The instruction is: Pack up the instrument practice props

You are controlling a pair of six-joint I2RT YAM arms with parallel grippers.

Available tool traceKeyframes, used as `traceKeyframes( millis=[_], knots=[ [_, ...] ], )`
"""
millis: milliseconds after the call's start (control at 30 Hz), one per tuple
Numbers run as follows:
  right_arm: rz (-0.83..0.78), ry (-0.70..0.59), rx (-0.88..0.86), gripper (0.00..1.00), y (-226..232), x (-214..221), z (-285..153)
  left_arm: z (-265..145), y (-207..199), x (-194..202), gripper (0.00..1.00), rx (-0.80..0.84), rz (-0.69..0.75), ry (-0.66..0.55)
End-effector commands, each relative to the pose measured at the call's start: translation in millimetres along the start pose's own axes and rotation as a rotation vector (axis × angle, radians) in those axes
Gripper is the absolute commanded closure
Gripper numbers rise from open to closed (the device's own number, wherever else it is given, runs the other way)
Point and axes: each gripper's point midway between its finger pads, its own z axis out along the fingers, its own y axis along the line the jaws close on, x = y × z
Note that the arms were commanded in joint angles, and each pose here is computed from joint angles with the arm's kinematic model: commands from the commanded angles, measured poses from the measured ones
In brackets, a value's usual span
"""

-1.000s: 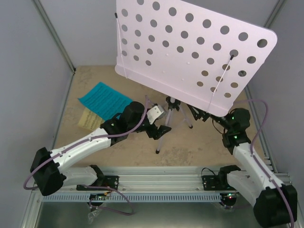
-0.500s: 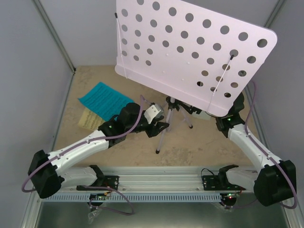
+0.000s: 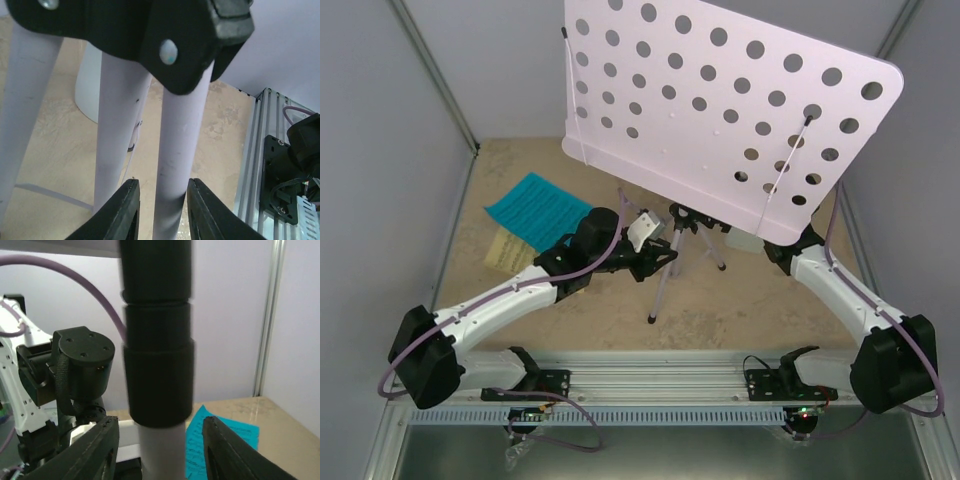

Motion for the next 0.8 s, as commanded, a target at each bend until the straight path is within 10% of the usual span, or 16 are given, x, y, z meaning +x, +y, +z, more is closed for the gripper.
traceKeyframes(
  millis=[0,267,767],
  knots=[
    [-0.04,0.004,-0.049,0.56,9.1,-8.9,6.0,2.8,-5.5,-21.2,0.74,0.041,0.02,-0.047],
    [-0.026,0.001,-0.057,0.99,15.0,-7.6,7.8,2.5,2.0,-23.9,1.0,-0.001,0.026,-0.062],
    [-0.011,0.038,-0.078,1.0,61.4,10.1,20.1,-47.6,-20.8,-89.7,1.0,0.0,0.08,-0.333]
  ],
)
